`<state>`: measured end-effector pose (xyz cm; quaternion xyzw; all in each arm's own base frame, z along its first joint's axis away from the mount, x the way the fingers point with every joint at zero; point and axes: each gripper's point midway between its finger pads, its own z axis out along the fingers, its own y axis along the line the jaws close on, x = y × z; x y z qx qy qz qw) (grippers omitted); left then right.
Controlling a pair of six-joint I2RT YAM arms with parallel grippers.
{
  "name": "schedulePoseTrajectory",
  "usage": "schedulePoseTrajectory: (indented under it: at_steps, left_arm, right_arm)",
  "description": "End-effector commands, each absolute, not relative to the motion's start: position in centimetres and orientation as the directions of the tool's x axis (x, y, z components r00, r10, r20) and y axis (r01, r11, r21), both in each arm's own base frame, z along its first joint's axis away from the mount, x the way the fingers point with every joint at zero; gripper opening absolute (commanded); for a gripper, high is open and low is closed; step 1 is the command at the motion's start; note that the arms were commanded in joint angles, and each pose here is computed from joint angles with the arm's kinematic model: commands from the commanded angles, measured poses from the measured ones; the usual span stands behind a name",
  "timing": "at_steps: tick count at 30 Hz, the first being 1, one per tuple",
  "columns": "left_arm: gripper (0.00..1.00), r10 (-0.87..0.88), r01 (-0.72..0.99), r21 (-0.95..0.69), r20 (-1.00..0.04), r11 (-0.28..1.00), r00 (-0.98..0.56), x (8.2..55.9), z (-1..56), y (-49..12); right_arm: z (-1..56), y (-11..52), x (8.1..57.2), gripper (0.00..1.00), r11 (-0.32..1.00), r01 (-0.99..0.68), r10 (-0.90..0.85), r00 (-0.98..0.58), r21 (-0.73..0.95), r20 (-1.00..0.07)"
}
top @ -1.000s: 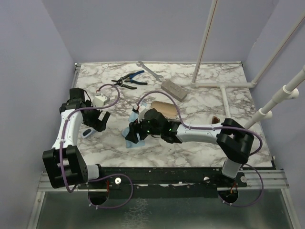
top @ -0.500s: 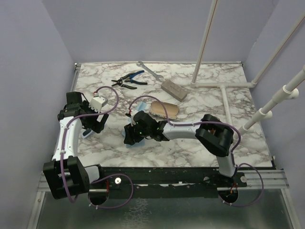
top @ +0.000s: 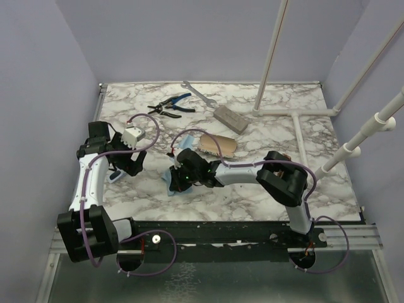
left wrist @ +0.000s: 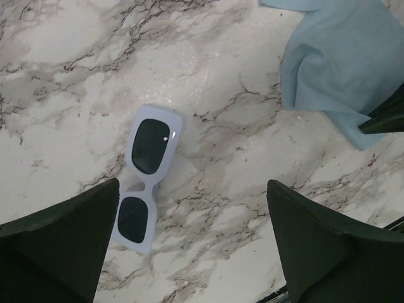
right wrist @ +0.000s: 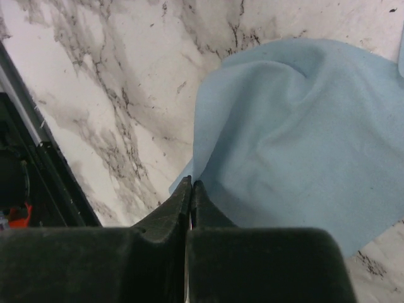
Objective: Organize the sunglasses
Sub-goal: Adjust the glasses cleaning cloth at the center of the board.
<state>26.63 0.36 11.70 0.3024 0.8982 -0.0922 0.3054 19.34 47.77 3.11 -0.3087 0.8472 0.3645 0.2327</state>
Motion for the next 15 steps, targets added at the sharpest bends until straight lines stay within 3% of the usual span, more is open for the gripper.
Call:
schedulePoseTrajectory:
  at_steps: [1,8,11,15]
  left_arm:
    - [0.97,0.502,0.710,-0.009,-0.702,0.704,-0.506,26.3,13.6,-2.6]
    - [0.82,0.581,0.902,0.047,-0.779,0.429,-0.235,23.6,13.1,-7.9]
    - [0.81,0.682,0.941,0.162,-0.726,0.296,-0.090,22.1,12.4,-8.8]
    - [0.80,0.811,0.947,0.283,-0.584,0.151,0.045,20.7,12.2,-8.0]
  right_arm:
    - [6.9,46.3,19.1,0.00,0.483,-0.706,-0.333,-0.696,0.518,-0.636]
    - [8.0,41.8,17.0,0.00,0.327,-0.657,-0.389,-0.748,0.679,-0.537]
    - [6.3,39.6,17.0,0.00,0.342,-0.610,-0.420,-0.780,0.715,-0.464]
    - [5.2,38.6,16.9,0.00,0.352,-0.562,-0.425,-0.809,0.749,-0.407]
